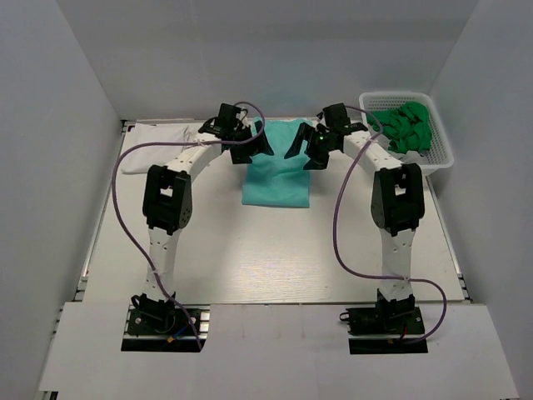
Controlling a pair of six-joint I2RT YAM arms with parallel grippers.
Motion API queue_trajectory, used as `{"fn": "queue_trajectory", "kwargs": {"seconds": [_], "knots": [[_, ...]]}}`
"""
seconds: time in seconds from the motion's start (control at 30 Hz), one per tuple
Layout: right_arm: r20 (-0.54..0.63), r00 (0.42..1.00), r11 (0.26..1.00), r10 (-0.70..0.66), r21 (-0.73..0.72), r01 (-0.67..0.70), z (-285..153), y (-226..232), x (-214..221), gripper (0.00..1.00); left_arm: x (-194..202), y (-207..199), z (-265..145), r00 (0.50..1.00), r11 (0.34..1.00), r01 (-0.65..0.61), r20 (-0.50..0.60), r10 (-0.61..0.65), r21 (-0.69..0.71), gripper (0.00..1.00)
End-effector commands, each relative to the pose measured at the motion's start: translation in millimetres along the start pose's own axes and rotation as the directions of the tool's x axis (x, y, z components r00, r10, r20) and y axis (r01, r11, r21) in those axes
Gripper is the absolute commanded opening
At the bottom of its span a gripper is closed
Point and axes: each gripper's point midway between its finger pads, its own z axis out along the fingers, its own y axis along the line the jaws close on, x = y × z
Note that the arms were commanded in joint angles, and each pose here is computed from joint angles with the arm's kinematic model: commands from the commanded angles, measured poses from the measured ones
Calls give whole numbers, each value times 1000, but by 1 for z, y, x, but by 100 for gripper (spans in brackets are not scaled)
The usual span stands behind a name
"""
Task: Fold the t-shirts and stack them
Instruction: Fold the folded rectangular tshirt in 1/3 of the way
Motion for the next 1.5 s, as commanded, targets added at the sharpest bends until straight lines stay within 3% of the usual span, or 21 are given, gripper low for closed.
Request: {"fn": "queue_trajectory", "kwargs": {"seconds": [0.0, 0.13, 0.5, 0.67, 0.83, 0.87, 1.0, 1.07, 1.13, 1.27, 1.47], "knots": [[82, 992, 988, -90, -115, 100, -3, 40, -18, 90, 4, -19, -11, 998, 996, -56, 4, 56, 66, 100], [69, 997, 993, -27, -111, 34, 24, 28, -24, 90, -3, -11, 7, 992, 990, -127, 32, 125, 59, 100], [119, 986, 989, 113, 87, -123, 74, -60, -39, 90, 14, 41, 55, 995, 995, -92, -31, 90, -46, 100], [59, 996, 997, 63, 33, -65, 84, -63, -32, 90, 16, 55, 57, 996, 993, -77, -41, 74, -88, 100], [97, 994, 998, -58, -8, 59, 58, -27, -56, 90, -14, 20, 39, 993, 993, -117, 25, 117, -6, 100], [141, 984, 994, -106, -26, 110, 35, -6, -66, 90, -18, 15, 33, 992, 993, -122, 38, 122, 0, 100], [215, 958, 981, -190, 11, 193, -11, 18, -78, 90, -56, -27, -23, 964, 978, -207, 172, 205, -5, 100], [234, 948, 976, -216, 15, 219, -37, 32, -71, 90, -57, -33, -42, 960, 978, -211, 189, 208, -8, 100], [201, 957, 978, -209, 55, 202, -39, 16, -51, 90, -48, -42, -61, 957, 975, -220, 194, 216, 0, 100], [170, 966, 973, -193, 158, 167, -53, -13, -22, 90, -9, -19, -75, 978, 982, -181, 97, 186, -59, 100], [63, 987, 961, -144, 249, 124, -52, -60, 42, 90, 63, 15, -65, 988, 982, -146, -63, 139, -121, 100]]}}
